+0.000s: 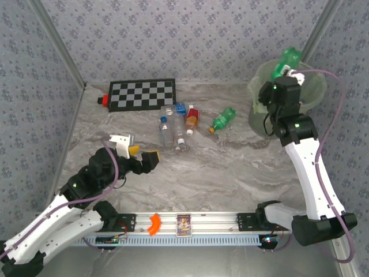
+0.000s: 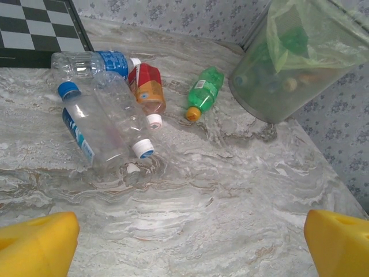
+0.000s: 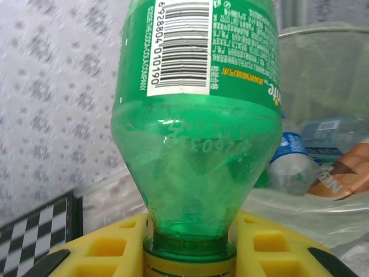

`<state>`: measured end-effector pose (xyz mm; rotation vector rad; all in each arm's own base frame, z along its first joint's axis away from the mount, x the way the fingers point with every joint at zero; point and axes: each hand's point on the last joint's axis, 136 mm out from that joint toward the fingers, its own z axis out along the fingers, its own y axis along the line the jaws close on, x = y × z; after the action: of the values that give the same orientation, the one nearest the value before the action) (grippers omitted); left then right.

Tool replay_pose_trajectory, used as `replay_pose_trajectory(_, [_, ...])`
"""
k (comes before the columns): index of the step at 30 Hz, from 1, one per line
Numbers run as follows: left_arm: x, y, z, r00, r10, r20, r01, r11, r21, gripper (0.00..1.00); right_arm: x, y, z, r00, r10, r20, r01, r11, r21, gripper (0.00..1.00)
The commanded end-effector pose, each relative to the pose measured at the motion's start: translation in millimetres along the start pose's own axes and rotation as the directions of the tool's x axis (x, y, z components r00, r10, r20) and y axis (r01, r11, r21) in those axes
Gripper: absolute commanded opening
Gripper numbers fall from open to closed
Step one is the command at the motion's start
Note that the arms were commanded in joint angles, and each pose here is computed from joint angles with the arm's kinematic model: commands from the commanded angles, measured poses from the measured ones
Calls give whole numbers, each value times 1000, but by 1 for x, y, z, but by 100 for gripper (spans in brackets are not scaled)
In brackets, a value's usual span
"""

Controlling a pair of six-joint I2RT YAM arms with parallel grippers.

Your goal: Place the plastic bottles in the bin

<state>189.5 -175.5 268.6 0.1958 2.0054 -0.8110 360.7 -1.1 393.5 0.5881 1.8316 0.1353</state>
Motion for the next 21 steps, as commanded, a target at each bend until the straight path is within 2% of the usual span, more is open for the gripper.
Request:
replay_pose_trajectory(1, [-10, -11, -12, 1000, 16, 25, -18, 999, 45, 100, -6, -14, 12, 986, 164, -26, -163, 986, 15, 30])
replay_pose_trajectory(5, [-7, -9, -13, 1000, 8, 24, -9, 999, 45, 100, -14, -29, 34, 945, 328, -11, -327, 944, 31, 29])
replay_pose_trajectory(14, [2, -3, -12, 1000, -13, 13, 13, 999, 35, 100, -24, -57, 84, 832, 554, 24, -553, 827, 100, 31])
replay_pose_trajectory(21, [0, -2, -15, 1000, -2, 23, 2, 1000, 26, 100, -43, -59, 116, 814, 577, 59, -580, 806, 119, 30])
